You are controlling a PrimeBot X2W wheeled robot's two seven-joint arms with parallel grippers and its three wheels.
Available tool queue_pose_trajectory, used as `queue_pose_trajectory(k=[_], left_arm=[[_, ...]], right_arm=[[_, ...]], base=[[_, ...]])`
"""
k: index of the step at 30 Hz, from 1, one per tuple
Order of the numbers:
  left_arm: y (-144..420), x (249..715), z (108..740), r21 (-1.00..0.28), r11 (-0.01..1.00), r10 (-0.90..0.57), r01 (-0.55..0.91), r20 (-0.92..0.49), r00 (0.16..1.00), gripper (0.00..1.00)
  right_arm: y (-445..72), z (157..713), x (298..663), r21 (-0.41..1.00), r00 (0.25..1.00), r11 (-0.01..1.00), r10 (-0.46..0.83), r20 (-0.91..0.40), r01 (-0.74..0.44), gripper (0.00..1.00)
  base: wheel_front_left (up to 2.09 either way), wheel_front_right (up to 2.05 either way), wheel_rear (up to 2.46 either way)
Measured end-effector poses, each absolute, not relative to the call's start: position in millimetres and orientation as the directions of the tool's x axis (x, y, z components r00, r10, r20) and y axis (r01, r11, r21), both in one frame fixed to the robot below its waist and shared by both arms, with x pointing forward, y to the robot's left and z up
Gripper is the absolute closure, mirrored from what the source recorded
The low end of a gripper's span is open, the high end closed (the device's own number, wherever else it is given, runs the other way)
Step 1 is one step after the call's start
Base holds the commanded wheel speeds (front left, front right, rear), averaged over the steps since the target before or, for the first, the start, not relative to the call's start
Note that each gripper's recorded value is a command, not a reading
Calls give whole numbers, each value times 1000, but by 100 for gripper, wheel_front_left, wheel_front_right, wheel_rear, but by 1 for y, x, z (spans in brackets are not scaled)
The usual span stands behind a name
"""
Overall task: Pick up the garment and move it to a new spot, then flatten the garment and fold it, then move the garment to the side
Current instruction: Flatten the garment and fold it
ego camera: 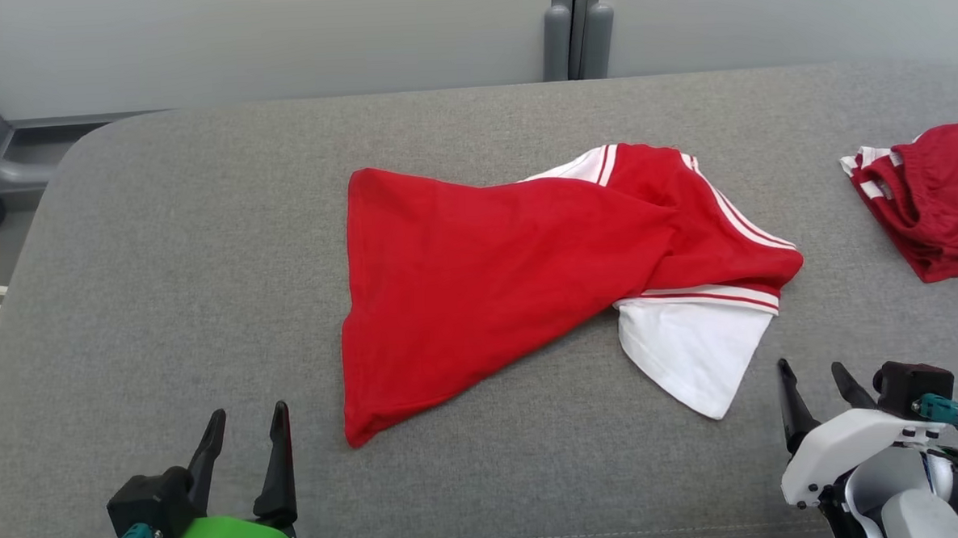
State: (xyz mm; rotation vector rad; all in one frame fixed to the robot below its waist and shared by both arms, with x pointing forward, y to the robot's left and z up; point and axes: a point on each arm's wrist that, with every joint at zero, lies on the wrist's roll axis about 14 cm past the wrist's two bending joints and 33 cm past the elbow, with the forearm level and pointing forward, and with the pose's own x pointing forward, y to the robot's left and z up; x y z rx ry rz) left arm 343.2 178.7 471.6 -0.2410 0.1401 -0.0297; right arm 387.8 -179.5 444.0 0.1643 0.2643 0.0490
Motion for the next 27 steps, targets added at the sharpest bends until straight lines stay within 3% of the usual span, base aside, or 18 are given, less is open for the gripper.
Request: queue_pose_trajectory(k=[9,20,21,23,26,27], left_arm=[[189,346,460,-241,970,-15,-27,-168,986,0],[198,347,451,-232,971,14,-59,-189,982,0],[198,347,451,-233,971,15,-59,-188,982,0],[198,347,451,-233,971,16,-61,-188,982,0],[199,348,451,-232,971,20,-64,-188,982,0],[200,348,451,-231,971,21,-65,-186,982,0]], right_arm=[[-149,395,396,351,916,936,141,-375,0,0],[-112,376,403,414,881,909,235,-410,-50,2],[-109,375,404,415,878,908,242,-413,-55,23],[-106,374,405,414,875,908,251,-414,-64,51],[-104,372,407,394,872,916,254,-418,-78,67],[-103,371,408,389,870,918,255,-421,-81,77]], base=[[0,0,0],[0,0,0],[0,0,0],[0,0,0],[0,0,0],[0,0,0]])
